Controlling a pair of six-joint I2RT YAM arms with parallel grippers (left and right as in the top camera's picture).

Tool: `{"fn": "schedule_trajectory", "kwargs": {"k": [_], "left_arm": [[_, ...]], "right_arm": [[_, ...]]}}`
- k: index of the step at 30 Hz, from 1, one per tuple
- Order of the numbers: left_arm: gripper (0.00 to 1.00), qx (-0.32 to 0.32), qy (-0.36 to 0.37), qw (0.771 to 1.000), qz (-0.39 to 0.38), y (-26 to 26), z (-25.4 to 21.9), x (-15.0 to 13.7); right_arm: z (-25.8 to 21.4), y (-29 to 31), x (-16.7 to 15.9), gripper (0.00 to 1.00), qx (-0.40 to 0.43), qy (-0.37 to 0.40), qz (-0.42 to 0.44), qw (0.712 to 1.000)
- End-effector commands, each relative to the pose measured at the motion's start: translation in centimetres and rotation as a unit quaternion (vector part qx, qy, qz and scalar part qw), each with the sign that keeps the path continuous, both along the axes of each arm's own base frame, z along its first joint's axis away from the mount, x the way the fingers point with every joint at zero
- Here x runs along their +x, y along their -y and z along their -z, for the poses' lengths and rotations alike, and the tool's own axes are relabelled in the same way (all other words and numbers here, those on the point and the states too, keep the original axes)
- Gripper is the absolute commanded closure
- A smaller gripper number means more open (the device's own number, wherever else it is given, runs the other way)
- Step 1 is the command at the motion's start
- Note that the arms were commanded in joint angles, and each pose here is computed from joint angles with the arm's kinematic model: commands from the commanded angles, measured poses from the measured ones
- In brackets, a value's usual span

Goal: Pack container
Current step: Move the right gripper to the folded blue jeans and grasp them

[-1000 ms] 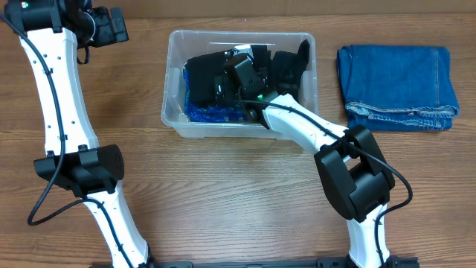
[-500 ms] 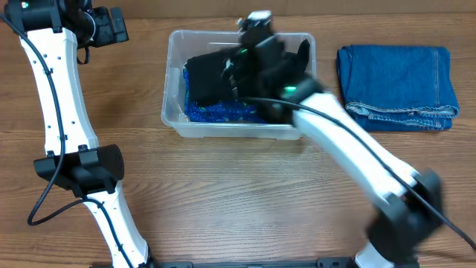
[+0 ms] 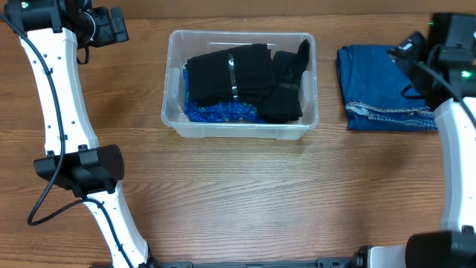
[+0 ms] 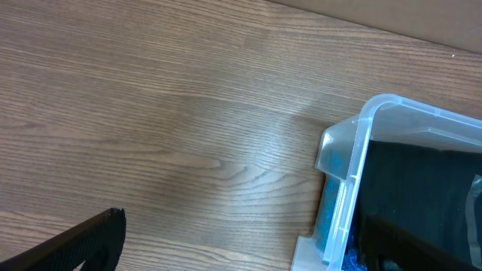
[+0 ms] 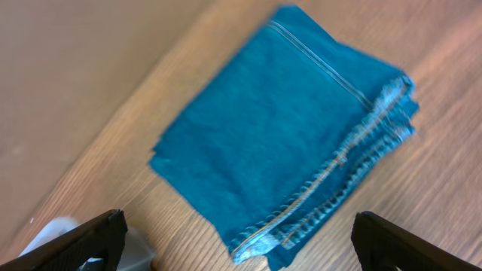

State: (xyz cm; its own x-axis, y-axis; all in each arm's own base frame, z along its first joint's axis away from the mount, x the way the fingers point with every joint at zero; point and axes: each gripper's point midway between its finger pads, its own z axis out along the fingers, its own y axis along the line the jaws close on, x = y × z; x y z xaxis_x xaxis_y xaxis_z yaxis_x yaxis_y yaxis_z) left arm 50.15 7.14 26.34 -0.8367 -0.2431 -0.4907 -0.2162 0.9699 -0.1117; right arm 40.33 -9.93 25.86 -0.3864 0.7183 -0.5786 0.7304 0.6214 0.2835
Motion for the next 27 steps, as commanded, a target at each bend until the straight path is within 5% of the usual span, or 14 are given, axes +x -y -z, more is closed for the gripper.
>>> {"fn": "schedule_trajectory", "kwargs": {"k": [1,9,17,27], "left_arm": [[0.0,-0.004,0.005,1.0,-0.002,0.2,-0.3,0.1],[0.0,-0.004,0.005,1.0,-0.002,0.2,-0.3,0.1],[0.0,-0.004,0.005,1.0,-0.002,0.2,-0.3,0.1],[0.0,-0.004,0.005,1.0,-0.002,0.2,-0.3,0.1]], "right_arm": [[3.2,-0.1,0.7,0.0,0.081,-0.018,0.003,0.997],[13.9,1.5,0.1,0.0,0.176,-0.133,0.158,0.962],[18.0,2.1,-2.4,0.0,0.198,-0.2,0.18,0.943],[23.8,1.9,-2.9,0.0,0.195,-0.179,0.174,0.949]]}}
